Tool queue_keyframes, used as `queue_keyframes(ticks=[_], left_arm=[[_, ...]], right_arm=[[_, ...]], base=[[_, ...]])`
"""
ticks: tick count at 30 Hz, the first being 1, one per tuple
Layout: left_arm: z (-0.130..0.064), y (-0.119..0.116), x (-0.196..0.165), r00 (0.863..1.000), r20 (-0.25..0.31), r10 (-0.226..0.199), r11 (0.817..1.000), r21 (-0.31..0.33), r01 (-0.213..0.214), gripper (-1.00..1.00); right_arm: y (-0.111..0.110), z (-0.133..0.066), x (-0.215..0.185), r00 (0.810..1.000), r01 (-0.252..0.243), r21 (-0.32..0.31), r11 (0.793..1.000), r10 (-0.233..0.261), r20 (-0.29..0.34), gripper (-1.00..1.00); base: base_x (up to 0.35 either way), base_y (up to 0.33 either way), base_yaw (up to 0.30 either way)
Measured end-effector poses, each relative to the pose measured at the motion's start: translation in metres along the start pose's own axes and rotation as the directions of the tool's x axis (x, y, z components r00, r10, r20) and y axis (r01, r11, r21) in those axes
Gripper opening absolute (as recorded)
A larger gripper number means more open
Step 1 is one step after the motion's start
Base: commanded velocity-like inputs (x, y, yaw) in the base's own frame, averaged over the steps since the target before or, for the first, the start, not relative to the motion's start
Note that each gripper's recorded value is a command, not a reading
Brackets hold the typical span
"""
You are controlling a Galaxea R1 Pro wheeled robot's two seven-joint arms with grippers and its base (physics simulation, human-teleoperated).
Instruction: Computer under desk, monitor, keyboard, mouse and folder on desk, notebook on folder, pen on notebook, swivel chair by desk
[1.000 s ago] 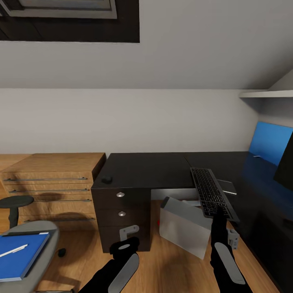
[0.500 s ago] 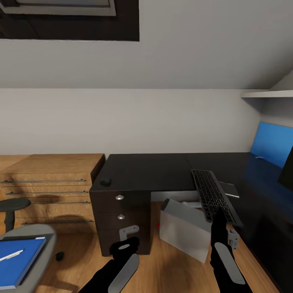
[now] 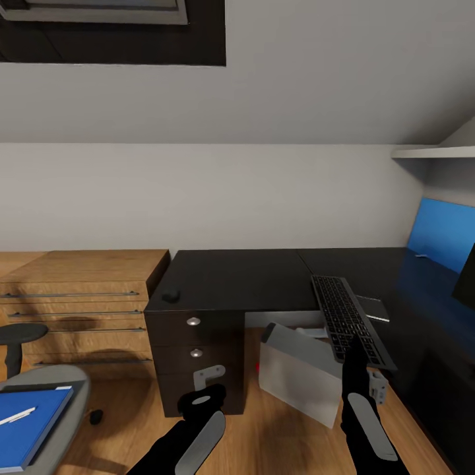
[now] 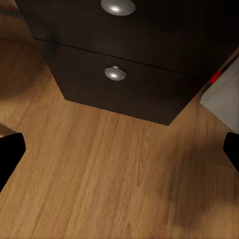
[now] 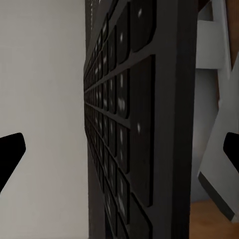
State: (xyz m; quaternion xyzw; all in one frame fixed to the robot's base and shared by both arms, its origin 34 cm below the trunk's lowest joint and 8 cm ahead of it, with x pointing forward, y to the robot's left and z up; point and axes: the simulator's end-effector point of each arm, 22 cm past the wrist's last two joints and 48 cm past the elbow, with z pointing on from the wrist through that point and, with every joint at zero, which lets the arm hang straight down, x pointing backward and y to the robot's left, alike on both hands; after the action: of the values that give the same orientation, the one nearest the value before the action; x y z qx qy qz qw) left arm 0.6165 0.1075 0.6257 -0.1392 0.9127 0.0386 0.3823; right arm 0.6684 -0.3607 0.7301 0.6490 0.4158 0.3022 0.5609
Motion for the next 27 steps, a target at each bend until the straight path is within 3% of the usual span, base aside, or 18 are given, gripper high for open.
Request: queue_keyframes(ticks=[6,7,27], left_arm=[[0.0001,0.0002,-0.0001,1.000,0.000,0.000,1.000,0.000,0.000,1.00],[0.0001,0.0002,-0.0002,1.000,0.000,0.000,1.000,0.000,0.000,1.00],[-0.0052,-0.0016,-0.0062,1.000,0.000,0.001,1.000,0.001,-0.001,1.00]], right_arm=[[0.0000,0.0000,0.0005,1.000,0.000,0.001,1.000,0.000,-0.001,1.00],[-0.0001,-0.0001,0.0005,1.000,0.000,0.001,1.000,0.000,-0.001,-1.00],[0.0082,-0.0008,0.0014,1.000,0.007,-0.001,1.000,-0.007,-0.005,-1.00]], base=[[0.000,0.000,0.000],[0.000,0.000,0.000],[0.000,0.000,0.000]])
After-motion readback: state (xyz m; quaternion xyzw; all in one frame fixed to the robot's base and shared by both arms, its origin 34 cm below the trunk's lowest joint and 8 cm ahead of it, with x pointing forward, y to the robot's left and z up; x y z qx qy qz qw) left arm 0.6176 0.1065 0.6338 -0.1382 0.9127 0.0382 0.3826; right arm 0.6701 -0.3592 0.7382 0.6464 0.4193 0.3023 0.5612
